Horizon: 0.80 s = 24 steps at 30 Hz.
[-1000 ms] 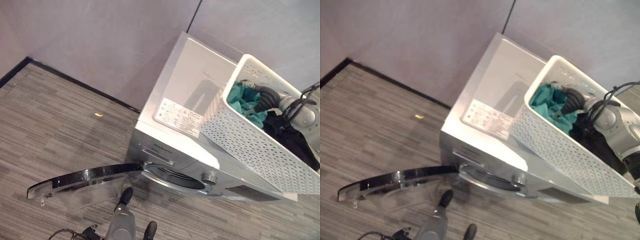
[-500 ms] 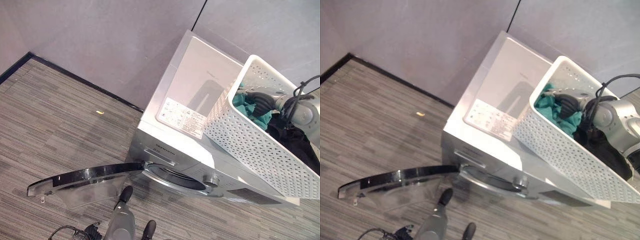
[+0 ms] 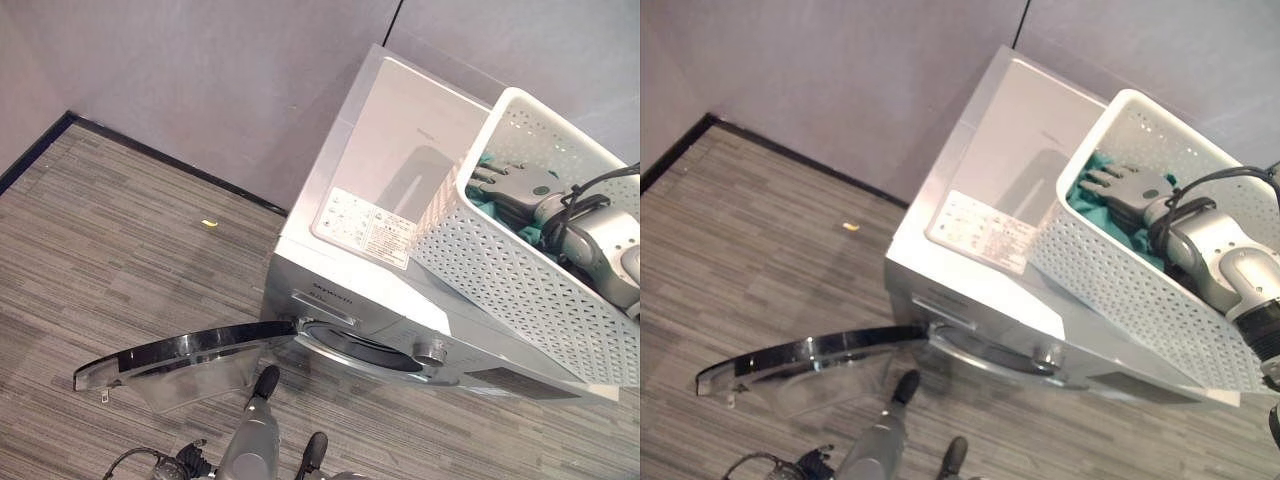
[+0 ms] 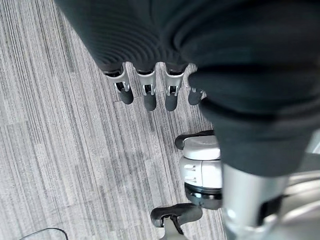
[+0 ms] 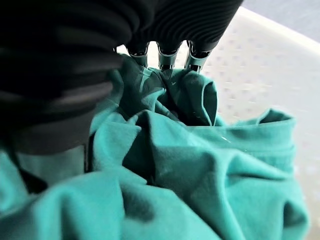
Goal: Grab the laundry basket,head to the washer,open it,put in the laundry and shut it.
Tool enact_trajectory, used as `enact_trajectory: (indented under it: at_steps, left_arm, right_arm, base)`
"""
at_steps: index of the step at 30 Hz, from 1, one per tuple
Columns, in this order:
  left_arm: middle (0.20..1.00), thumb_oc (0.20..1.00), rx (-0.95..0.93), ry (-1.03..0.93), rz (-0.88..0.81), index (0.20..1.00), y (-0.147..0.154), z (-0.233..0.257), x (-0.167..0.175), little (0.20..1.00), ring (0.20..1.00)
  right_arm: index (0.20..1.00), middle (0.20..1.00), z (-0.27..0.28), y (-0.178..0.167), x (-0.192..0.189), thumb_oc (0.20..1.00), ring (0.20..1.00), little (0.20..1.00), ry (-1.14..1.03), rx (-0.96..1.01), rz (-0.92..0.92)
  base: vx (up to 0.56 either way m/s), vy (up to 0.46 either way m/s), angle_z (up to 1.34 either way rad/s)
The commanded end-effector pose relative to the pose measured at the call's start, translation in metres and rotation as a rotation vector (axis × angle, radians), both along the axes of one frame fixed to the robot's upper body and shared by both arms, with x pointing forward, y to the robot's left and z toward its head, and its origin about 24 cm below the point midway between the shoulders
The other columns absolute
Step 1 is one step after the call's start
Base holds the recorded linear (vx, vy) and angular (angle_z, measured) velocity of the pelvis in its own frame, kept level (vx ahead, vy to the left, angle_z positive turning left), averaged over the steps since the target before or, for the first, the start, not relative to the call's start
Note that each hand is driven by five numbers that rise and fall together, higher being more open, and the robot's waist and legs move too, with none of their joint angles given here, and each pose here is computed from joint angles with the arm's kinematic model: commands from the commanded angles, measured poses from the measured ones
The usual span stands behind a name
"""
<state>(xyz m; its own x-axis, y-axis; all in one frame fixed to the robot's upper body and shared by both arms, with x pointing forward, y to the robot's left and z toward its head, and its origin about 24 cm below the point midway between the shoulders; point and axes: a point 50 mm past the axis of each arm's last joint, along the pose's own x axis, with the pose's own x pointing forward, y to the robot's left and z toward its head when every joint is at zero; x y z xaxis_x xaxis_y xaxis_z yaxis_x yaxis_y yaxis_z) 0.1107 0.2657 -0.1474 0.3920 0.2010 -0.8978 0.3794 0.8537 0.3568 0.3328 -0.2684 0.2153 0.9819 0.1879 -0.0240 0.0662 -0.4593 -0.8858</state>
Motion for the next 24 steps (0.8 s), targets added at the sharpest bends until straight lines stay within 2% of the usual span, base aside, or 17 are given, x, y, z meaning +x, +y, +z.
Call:
enact_trajectory:
  at_steps: [1, 6, 8, 9, 10, 11, 15, 24]
  left_arm:
    - [1.0, 1.0, 0.011, -0.013, -0.039, 1.0, -0.008, -0.001, 0.007, 1.0, 1.0]
    - [1.0, 1.0, 0.022, -0.033, -0.04, 1.0, -0.011, -0.001, 0.011, 1.0, 1.0]
    - [1.0, 1.0, 0.02, -0.029, -0.038, 1.0, -0.011, -0.001, 0.01, 1.0, 1.0]
    - [1.0, 1.0, 0.015, -0.026, -0.035, 1.0, -0.013, -0.002, 0.009, 1.0, 1.0]
    - [1.0, 1.0, 0.011, -0.021, -0.034, 1.0, -0.013, -0.002, 0.009, 1.0, 1.0]
    - [1.0, 1.0, 0.005, -0.019, -0.032, 1.0, -0.014, -0.003, 0.008, 1.0, 1.0]
    - [1.0, 1.0, -0.006, -0.008, -0.025, 1.0, -0.015, -0.004, 0.005, 1.0, 1.0]
    - [1.0, 1.0, 0.013, -0.008, -0.043, 1.0, -0.011, -0.002, 0.006, 1.0, 1.0]
  right_arm:
    - [1.0, 1.0, -0.012, -0.038, 0.001, 1.0, 1.0, 1.0, -0.046, -0.104, -0.176]
    - [1.0, 1.0, -0.04, -0.061, 0.002, 1.0, 1.0, 1.0, 0.026, -0.102, -0.303]
    - [1.0, 1.0, -0.04, -0.06, 0.003, 1.0, 1.0, 1.0, 0.024, -0.095, -0.306]
    - [0.307, 0.307, -0.044, -0.055, 0.006, 0.307, 0.307, 0.307, 0.044, -0.023, -0.306]
    - [0.235, 0.235, -0.041, -0.054, 0.007, 0.235, 0.235, 0.235, 0.036, -0.003, -0.304]
    - [0.2, 0.2, -0.041, -0.05, 0.009, 0.2, 0.2, 0.2, 0.035, 0.04, -0.3]
    - [0.2, 0.2, -0.027, -0.04, 0.011, 0.2, 0.2, 0.2, 0.004, 0.132, -0.261]
    - [0.2, 0.2, -0.012, -0.026, 0.028, 0.2, 0.2, 0.2, -0.053, 0.18, -0.224]
  base:
    - [0.0, 0.0, 0.0]
    - [0.0, 0.0, 0.0]
    - [0.0, -0.002, -0.08]
    - [-0.01, -0.008, -0.11]
    - [-0.01, -0.01, -0.09]
    - [-0.01, -0.005, -0.07]
    - [-0.01, -0.002, -0.02]
    - [0.0, 0.0, 0.0]
